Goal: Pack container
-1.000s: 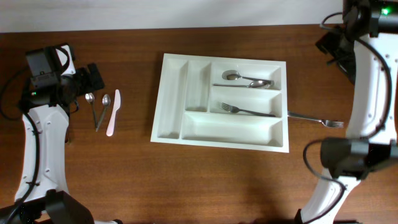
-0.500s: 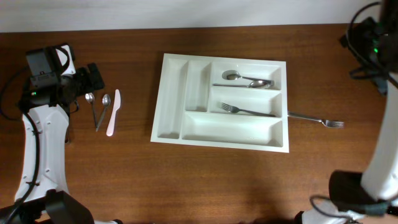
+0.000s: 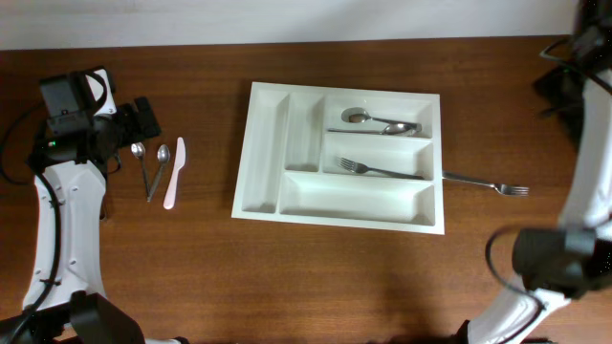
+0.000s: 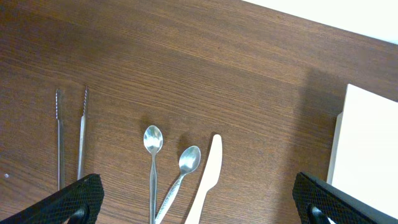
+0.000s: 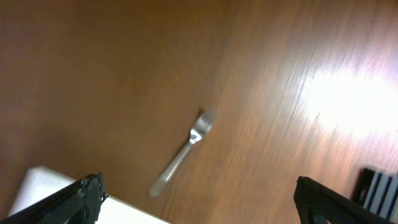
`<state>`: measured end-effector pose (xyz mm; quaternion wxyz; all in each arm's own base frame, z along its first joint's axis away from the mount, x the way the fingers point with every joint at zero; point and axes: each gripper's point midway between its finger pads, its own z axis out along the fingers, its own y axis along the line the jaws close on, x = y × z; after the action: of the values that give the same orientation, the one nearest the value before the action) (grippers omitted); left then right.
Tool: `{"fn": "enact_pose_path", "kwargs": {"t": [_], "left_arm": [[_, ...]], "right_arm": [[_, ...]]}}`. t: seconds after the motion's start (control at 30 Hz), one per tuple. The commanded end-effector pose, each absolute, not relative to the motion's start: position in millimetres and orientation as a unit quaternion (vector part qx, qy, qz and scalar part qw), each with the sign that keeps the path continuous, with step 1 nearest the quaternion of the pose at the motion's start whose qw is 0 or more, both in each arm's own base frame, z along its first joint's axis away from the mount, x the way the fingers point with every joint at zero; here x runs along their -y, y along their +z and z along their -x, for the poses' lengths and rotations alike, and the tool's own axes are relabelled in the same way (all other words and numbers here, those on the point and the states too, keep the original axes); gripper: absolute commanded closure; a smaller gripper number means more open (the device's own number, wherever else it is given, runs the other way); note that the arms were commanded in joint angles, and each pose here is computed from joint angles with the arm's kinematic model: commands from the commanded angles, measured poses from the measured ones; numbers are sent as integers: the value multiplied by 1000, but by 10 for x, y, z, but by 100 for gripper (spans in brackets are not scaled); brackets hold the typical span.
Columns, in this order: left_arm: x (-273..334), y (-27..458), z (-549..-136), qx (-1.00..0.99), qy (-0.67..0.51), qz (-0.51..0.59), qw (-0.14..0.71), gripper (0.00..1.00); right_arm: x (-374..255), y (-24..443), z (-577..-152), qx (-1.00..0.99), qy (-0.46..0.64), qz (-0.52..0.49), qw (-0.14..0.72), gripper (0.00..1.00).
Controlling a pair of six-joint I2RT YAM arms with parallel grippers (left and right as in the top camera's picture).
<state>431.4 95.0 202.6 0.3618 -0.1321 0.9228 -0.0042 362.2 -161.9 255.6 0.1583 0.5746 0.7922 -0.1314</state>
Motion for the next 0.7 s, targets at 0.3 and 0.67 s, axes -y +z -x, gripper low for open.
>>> {"fn": "enact_pose_path", "kwargs": {"t": [0.3, 0.67], "left_arm": [[-960, 2075, -4353, -922, -5, 124, 368, 1], [-960, 2075, -4354, -921, -5, 124, 368, 1]], "right_arm": [[1418, 725, -3921, -794, -44, -607, -6, 11], [1231, 79, -3799, -785, -10, -619, -32, 18]]}}
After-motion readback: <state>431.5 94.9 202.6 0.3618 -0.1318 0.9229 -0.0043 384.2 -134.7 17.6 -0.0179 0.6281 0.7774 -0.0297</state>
